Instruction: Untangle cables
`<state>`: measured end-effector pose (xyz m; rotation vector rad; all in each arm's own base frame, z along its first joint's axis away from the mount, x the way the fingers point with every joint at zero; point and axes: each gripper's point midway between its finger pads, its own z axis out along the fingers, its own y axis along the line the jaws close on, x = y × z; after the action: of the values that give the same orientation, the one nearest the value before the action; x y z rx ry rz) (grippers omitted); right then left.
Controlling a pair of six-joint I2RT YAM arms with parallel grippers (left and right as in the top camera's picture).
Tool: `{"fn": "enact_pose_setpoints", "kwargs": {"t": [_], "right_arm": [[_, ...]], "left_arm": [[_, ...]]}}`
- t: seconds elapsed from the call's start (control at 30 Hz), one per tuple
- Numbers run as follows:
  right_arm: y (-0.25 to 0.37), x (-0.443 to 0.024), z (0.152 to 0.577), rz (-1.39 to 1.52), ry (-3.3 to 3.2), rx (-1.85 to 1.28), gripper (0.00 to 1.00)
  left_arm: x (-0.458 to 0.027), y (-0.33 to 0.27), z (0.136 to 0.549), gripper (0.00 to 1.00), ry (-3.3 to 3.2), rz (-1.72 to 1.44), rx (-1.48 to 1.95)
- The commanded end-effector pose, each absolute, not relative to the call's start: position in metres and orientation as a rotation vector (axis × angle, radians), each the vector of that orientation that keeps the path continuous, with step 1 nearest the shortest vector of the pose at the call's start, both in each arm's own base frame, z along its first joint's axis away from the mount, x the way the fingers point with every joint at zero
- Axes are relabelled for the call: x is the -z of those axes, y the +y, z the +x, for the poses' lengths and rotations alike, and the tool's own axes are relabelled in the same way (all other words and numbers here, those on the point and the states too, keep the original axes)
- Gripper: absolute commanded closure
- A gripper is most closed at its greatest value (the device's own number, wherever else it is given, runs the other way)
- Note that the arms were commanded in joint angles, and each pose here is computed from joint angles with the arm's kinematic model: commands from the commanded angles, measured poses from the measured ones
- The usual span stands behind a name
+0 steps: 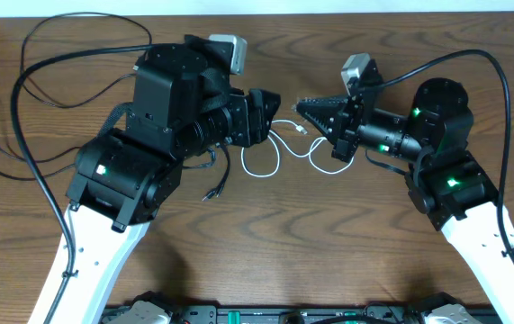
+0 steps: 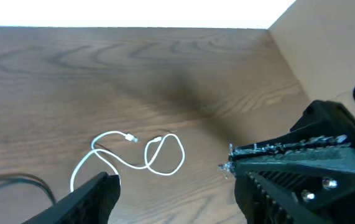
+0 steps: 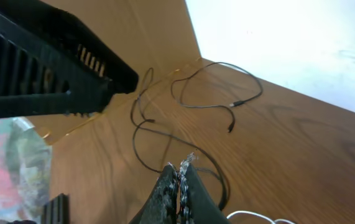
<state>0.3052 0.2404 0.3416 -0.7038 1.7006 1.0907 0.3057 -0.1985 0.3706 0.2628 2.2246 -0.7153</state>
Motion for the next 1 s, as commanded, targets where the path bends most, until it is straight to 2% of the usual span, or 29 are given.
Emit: {"fn": "enact_pose_setpoints", "kwargs": {"t": [0.0,0.13,0.17,0.2,0.27,0.3,0.33,0.37,0.4,0.47,0.57,0.63,0.8,0.97], "right_arm": [[0.240,-0.355,0.295,-0.724,1.663,-1.120,0.99],[0.226,-0.343,0.312,-0.624,1.743,-1.039,0.99],[0.219,-0.337,0.319,-0.580,1.776,-1.002,0.96],[0.213,-0.333,0.325,-0.530,1.807,-0.973,0.88],[0.181,-0.313,0.349,-0.271,1.935,-0.867,0.84],[0.171,-0.308,0.354,-0.191,1.968,-0.846,0.75],[0.161,-0.301,0.358,-0.125,1.997,-0.825,0.60],[0.150,-0.296,0.361,-0.082,2.019,-0.797,0.37],[0.135,-0.287,0.364,-0.027,2.053,-0.757,0.19],[0.116,-0.275,0.365,0.043,2.102,-0.709,0.10],[0.099,-0.260,0.363,0.112,2.162,-0.664,0.02],[0.095,-0.256,0.362,0.129,2.181,-0.657,0.01],[0.088,-0.250,0.361,0.159,2.205,-0.644,0.01],[0.088,-0.247,0.362,0.158,2.212,-0.643,0.01]], "left_arm": [[-0.370,-0.200,0.306,0.34,2.204,0.359,0.683],[-0.360,-0.199,0.304,0.34,2.252,0.360,0.671],[-0.355,-0.199,0.304,0.34,2.274,0.346,0.674],[-0.350,-0.199,0.304,0.35,2.299,0.324,0.681],[-0.323,-0.203,0.307,0.35,2.405,0.297,0.670],[-0.313,-0.203,0.309,0.35,2.444,0.295,0.659],[-0.301,-0.206,0.311,0.34,2.490,0.288,0.655],[-0.286,-0.208,0.316,0.34,2.541,0.267,0.647],[-0.272,-0.213,0.321,0.34,2.593,0.227,0.654],[-0.247,-0.227,0.328,0.34,2.668,0.192,0.688],[-0.206,-0.248,0.339,0.34,2.770,0.170,0.691],[-0.178,-0.254,0.343,0.34,2.831,0.175,0.649],[-0.107,-0.257,0.347,0.34,2.960,0.380,0.541],[-0.066,-0.269,0.340,0.34,2.985,0.620,0.487]]}}
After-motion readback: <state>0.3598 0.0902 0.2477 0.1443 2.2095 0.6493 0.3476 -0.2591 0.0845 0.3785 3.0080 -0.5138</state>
